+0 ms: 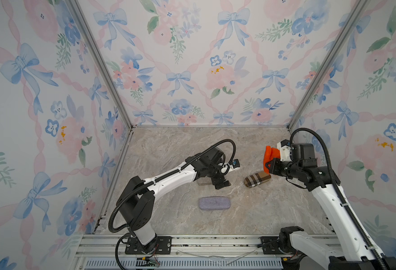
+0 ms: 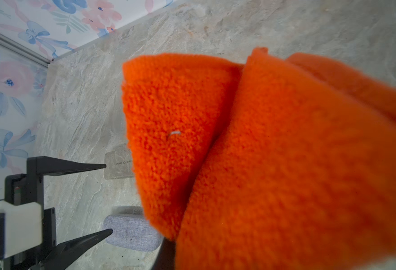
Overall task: Wipe the eyeglass case
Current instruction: Pick up the eyeglass case from the center of the board.
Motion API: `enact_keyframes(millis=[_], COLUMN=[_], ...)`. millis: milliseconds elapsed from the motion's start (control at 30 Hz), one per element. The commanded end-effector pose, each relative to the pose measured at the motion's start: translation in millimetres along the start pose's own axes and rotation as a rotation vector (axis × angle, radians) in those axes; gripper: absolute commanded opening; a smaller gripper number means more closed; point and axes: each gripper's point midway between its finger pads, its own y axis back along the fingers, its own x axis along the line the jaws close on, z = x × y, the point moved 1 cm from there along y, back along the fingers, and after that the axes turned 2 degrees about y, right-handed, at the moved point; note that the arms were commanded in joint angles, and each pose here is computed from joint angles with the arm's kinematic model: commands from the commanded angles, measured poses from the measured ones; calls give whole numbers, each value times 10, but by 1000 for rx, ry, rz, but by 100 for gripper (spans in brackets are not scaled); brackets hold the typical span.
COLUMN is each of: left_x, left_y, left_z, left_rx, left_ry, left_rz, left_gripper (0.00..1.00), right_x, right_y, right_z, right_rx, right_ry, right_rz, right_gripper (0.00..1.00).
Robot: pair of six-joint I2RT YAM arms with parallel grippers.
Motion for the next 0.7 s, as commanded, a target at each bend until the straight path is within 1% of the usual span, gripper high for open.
enact_keyframes(millis=[0, 33, 100, 233, 333, 400, 533, 667], left_x=[-90, -163, -257, -312, -405, -448, -559, -726], left_y=[117, 135, 170, 152, 133, 121, 62, 10], left_z=[-308, -406, -501, -815, -937, -1029, -1131, -1201], left_rx=[85, 101, 113, 216, 278, 315, 346, 372], left_ry=[66, 71, 75, 88, 131, 143, 177, 170], left_rz=[28, 21, 21, 48, 10, 6, -41, -77], left_gripper=[92, 93, 93, 92, 92, 92, 93, 92], right_x=[217, 269, 330, 376, 398, 426, 485, 493], right_y=[-27, -61, -129, -280, -390, -458, -546, -538], right_z=[235, 237, 225, 180, 164, 169, 191, 213], right_rx=[-81, -82, -81, -60, -42, -36, -30, -45], right_ry=[31, 38, 51, 64, 80, 83, 84, 84], right_rz=[40, 54, 74, 111, 134, 154, 192, 196], right_gripper=[0, 0, 0, 0, 0, 0, 0, 0])
